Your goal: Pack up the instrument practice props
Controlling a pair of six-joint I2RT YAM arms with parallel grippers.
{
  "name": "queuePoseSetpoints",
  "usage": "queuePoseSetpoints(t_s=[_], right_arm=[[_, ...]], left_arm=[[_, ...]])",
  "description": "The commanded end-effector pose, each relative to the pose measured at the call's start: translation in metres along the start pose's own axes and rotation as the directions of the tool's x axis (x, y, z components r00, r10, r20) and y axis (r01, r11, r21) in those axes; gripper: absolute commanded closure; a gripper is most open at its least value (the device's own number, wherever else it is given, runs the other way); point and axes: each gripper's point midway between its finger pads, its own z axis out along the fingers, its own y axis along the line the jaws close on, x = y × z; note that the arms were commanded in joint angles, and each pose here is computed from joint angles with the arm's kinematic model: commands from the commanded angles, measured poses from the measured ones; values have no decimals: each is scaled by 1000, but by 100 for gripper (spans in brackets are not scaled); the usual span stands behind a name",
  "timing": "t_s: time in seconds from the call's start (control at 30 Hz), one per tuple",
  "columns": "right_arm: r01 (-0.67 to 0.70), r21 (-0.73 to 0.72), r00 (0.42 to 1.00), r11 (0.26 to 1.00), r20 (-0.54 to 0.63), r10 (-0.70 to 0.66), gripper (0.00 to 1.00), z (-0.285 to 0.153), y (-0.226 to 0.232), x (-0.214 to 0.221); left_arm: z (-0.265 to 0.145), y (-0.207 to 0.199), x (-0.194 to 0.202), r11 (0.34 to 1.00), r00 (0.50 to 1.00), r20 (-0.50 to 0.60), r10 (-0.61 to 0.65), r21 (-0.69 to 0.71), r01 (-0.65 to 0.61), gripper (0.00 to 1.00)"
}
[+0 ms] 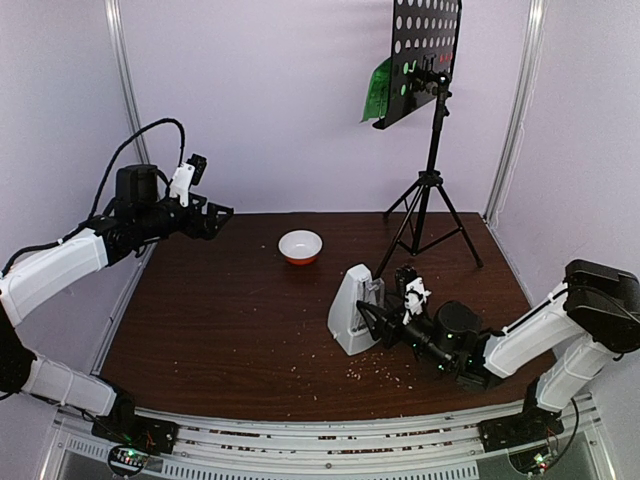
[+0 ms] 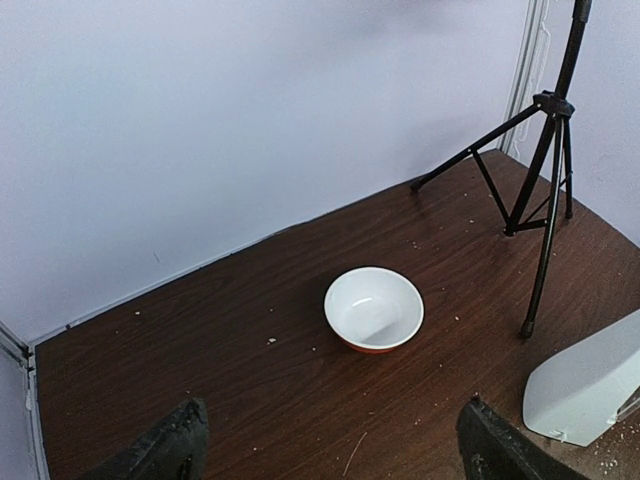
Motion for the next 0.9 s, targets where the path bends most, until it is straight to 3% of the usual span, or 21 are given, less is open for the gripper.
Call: queuePoseSetpoints(t_s=[0.0, 0.87], right_arm=[[-17, 6, 999, 1000, 30, 17, 48, 0, 0, -6], [-21, 28, 1000, 999, 2, 21, 48, 2, -4, 9]], left_arm=[[1, 5, -6, 1000, 999, 35, 18, -18, -17, 11], [0, 5, -6, 1000, 999, 34, 19, -23, -18, 10]])
